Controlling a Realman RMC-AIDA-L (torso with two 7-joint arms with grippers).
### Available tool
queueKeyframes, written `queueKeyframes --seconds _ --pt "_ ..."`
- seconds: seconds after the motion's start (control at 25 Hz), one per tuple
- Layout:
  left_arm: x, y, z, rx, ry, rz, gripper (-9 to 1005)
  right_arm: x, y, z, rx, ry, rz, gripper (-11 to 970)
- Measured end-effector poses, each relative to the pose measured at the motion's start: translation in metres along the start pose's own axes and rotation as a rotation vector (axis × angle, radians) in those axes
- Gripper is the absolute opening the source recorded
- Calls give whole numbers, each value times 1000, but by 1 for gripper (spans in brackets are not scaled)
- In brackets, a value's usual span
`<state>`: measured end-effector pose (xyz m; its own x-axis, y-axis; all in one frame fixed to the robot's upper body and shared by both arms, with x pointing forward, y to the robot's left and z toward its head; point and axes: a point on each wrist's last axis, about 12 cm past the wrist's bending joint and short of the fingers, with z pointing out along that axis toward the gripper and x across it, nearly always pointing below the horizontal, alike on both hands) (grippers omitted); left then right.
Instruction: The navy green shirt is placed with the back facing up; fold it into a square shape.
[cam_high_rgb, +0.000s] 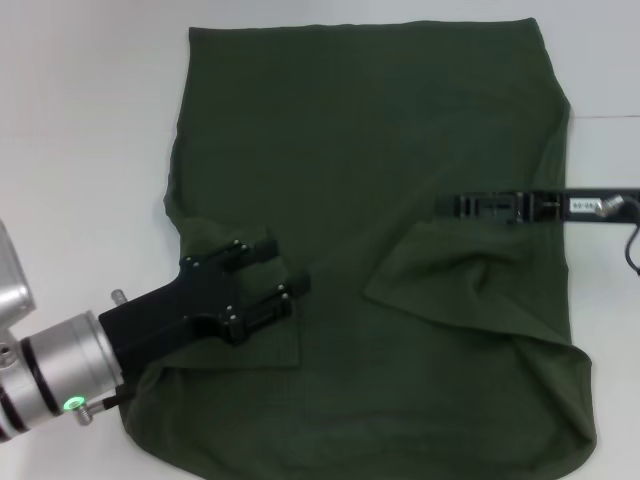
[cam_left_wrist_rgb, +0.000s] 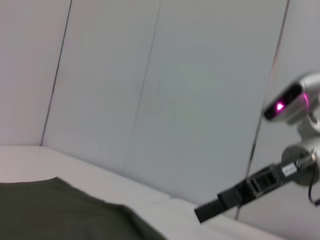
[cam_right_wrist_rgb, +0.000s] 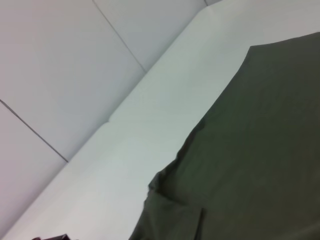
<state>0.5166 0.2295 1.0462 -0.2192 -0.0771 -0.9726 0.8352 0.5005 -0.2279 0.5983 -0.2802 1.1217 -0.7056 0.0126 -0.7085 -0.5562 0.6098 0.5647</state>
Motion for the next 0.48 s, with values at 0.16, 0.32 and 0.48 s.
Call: queueKeyframes --seconds 0.16,0.32,0.48 --pt "-3 -3 -8 35 -10 -60 627 16 -2 -10 -24 13 27 831" --pt "-3 -7 -18 72 12 -114 627 27 -3 -16 -37 7 34 868" --pt "2 -7 -34 41 51 -132 626 30 -3 -16 -42 -12 27 906"
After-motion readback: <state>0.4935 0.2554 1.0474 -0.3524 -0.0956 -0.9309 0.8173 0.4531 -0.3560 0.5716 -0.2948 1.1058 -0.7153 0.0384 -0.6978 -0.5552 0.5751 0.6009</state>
